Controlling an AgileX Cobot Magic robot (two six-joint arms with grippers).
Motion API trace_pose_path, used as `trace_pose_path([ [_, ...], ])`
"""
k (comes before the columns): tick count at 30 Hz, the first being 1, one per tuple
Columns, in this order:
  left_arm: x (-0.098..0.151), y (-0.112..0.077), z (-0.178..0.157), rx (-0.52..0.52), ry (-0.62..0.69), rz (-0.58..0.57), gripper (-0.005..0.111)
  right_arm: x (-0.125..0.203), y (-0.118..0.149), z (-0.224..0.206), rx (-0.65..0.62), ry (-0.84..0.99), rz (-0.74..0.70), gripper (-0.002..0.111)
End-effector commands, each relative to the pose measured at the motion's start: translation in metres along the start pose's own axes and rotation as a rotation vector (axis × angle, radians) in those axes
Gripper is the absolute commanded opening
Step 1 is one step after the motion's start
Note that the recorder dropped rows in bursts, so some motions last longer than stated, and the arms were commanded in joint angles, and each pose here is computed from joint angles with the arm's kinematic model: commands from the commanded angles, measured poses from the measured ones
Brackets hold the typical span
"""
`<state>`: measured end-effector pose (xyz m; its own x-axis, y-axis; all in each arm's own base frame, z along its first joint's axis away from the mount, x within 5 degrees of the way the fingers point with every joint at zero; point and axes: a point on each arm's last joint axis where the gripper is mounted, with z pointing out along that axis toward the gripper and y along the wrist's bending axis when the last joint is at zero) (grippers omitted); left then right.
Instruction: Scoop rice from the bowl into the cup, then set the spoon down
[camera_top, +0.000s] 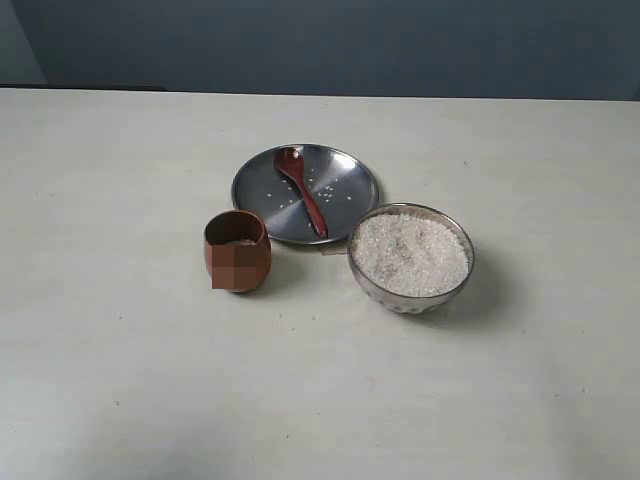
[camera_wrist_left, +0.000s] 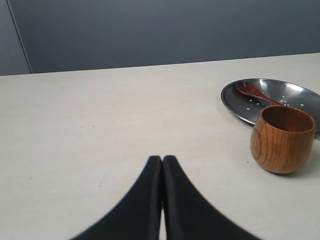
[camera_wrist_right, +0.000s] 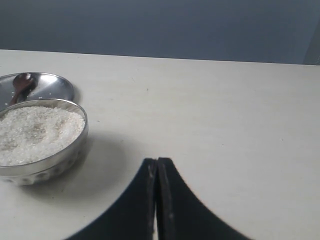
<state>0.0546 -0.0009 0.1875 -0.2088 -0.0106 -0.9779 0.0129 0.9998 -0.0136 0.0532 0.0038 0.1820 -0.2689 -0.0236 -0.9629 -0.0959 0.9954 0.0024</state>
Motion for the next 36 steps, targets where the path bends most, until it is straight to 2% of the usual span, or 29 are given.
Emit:
trace_pose_path([
  [1,0.0004,-0.0004,0.0001,0.007,-0.009,-0.004,0.0,0.0013,0.0005,0.0002,-0.004,0.0,-0.017,0.0],
  [21,0.0002,-0.0004,0.0001,0.007,-0.011,-0.004,0.0,0.0013,0.0029,0.0001,-0.029,0.0,-0.025,0.0],
  [27,0.0002,-0.0004,0.0001,0.007,-0.011,-0.004,0.0,0.0015,0.0011,0.0002,0.006,0.002,-0.002,0.0],
  [30,0.0002,-0.0004,0.0001,0.007,-0.011,-0.004,0.0,0.0017,-0.0025,0.0,0.073,0.004,0.025,0.0],
  [36,0.0002,-0.0004,0.0001,0.007,-0.011,-0.004,0.0,0.0017,-0.0029,0.0,0.081,0.004,0.03,0.0],
])
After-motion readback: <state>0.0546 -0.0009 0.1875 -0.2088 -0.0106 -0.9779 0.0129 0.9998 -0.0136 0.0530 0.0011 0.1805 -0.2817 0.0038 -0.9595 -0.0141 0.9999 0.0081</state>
